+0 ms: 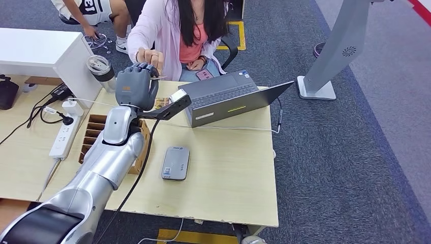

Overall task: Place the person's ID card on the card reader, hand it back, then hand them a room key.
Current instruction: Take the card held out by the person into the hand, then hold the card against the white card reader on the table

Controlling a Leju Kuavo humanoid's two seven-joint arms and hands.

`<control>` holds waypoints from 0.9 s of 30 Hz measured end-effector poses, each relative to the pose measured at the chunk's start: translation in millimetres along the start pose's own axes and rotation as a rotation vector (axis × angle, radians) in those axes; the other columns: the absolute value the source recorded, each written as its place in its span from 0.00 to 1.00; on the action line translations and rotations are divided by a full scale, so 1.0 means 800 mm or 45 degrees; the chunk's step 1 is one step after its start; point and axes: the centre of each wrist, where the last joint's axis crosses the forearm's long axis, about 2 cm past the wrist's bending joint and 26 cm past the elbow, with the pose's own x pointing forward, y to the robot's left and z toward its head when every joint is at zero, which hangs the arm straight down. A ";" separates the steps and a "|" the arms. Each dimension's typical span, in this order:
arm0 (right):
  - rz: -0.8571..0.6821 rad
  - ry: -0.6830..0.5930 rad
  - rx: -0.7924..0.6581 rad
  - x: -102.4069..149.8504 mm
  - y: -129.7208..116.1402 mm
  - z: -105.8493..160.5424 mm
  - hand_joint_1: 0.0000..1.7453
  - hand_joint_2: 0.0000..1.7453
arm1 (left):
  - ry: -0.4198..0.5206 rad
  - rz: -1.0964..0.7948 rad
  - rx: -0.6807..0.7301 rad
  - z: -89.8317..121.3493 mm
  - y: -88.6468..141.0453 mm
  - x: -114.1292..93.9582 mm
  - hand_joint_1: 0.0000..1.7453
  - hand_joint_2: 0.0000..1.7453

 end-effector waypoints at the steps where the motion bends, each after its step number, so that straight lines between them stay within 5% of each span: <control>1: 0.000 0.000 0.000 0.000 0.000 0.000 0.00 1.00 | 0.000 0.002 0.001 0.000 0.000 0.000 1.00 1.00; 15: -0.006 -0.007 -0.009 -0.001 -0.001 0.000 0.00 1.00 | -0.079 0.056 0.025 0.001 0.000 0.000 1.00 1.00; 27: -0.042 -0.009 -0.008 -0.002 -0.005 -0.003 0.00 1.00 | -0.149 0.164 -0.001 0.029 -0.024 0.010 1.00 1.00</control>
